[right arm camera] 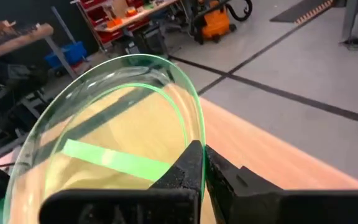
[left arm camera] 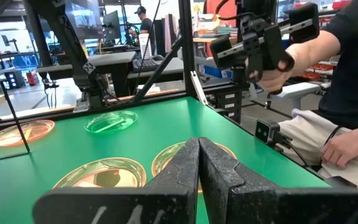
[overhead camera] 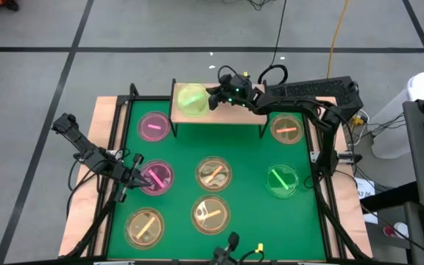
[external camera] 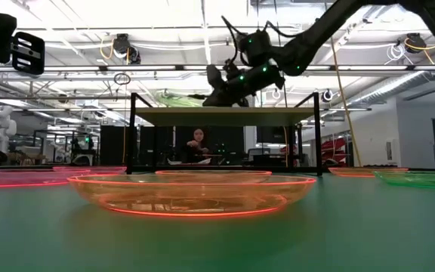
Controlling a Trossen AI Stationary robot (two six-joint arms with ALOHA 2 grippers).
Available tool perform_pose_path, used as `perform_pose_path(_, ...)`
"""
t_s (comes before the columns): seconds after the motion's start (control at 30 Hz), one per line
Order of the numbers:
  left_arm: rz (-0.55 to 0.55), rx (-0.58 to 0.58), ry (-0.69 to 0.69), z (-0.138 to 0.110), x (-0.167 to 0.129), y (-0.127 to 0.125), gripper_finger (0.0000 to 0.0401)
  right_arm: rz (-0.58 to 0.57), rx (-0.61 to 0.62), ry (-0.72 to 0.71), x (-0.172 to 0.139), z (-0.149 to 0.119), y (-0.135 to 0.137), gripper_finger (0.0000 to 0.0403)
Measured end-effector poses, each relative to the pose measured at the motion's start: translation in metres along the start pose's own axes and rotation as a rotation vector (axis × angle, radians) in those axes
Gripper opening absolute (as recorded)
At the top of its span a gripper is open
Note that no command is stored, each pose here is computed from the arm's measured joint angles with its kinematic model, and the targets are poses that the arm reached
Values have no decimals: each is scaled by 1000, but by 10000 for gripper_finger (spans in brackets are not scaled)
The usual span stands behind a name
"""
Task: Place and stack plates onto a shelf
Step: Put the bottom green plate on the shelf, then stack the bottom middle orange plate on the green plate on the shelf
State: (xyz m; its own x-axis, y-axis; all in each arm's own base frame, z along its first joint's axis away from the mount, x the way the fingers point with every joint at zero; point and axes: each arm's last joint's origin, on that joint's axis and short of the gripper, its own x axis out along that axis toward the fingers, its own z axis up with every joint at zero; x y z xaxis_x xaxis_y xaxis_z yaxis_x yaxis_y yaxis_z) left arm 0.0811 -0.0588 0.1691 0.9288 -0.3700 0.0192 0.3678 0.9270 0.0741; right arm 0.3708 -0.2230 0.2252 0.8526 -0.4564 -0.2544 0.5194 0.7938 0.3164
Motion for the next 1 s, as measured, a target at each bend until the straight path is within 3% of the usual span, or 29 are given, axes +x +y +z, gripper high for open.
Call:
perform_pose_path(0.47, 0, 0, 0, 0, 0, 0, 15, -44, -95, 43, -14, 10, 3, 104)
perform_pose_path(0.6, 0, 0, -1, 0, 0, 0, 15, -19, -130, 0, -26, 26, 9, 117)
perform_pose_path(0.77, 0, 0, 0, 0, 0, 0, 15, 196, -173, -44, -58, 58, 28, 117)
perform_pose_path(0.9, 0, 0, 0, 0, 0, 0, 15, 332, -247, -64, -108, 88, 49, 115)
perform_pose_path(1.0, 0, 0, 0, 0, 0, 0, 15, 413, -350, -43, -147, 95, 66, 114)
